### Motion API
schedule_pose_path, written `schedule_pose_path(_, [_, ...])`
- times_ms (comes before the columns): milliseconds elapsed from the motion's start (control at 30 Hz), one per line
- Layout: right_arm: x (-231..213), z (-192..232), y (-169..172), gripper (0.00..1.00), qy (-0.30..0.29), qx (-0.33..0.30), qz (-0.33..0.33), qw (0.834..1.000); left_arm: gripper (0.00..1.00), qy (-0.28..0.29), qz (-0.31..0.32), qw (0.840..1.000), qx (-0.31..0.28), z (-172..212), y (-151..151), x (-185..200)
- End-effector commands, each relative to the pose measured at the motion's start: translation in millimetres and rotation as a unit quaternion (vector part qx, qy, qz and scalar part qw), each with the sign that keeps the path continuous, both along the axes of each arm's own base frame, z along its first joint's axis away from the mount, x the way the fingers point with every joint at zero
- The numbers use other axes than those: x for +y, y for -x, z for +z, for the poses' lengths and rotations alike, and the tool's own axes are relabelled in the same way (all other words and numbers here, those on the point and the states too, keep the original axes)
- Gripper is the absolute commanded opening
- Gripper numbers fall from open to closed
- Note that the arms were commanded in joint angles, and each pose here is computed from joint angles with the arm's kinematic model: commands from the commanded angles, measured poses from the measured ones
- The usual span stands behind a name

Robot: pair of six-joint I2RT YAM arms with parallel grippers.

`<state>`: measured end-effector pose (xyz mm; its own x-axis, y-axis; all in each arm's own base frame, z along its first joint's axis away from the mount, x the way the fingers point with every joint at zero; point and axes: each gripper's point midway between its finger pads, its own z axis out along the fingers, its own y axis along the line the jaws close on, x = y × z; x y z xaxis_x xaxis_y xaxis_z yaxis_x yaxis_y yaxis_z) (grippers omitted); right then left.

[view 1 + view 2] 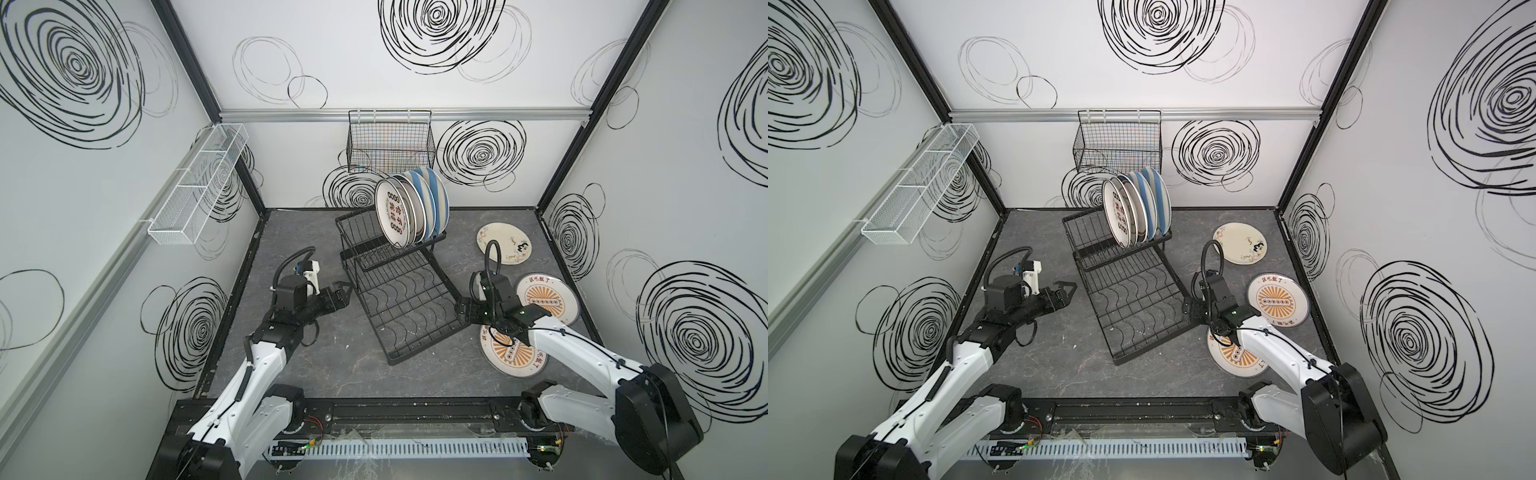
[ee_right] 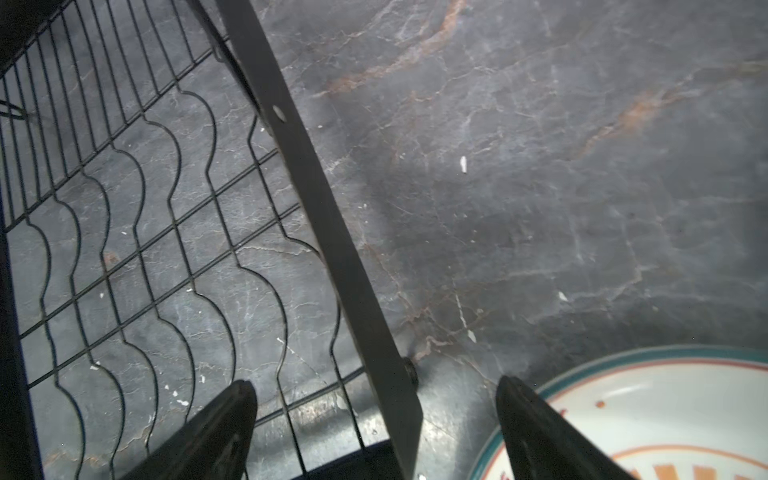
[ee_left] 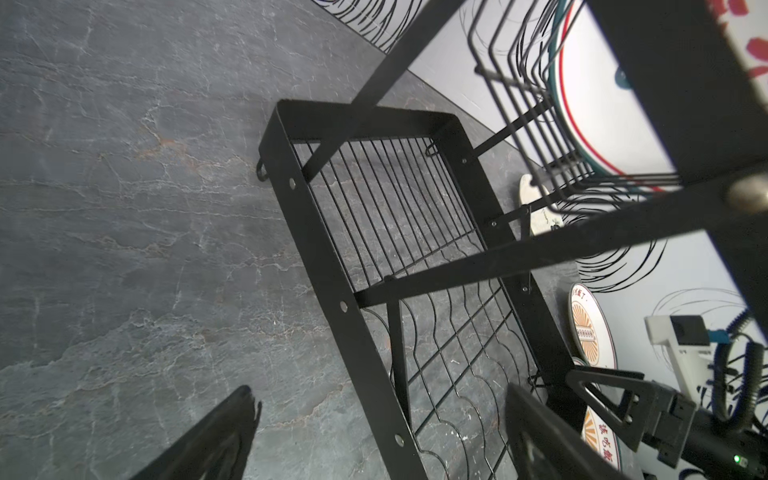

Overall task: Load the plates into the dish rack
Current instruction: 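Release the blue-striped plate and lower the right gripper toward the orange-sunburst plate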

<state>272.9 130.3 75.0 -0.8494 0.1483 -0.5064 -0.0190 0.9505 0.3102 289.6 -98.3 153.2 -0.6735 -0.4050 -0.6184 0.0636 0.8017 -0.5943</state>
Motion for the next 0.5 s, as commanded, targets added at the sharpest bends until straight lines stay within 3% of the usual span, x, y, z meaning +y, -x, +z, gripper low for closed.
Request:
schedule_pose_path(0, [22,11,-9,0.95,-0.021,-0.010,0.047,0.999,0.96,-0.005,-0.009,1.000,0.004,-9,10,-2])
schedule_pose_path(467, [98,12,2,0.94,-0.050,0.002,0.134,0.990,0.96,0.001,-0.010,1.000,0.007,-8,15,-4])
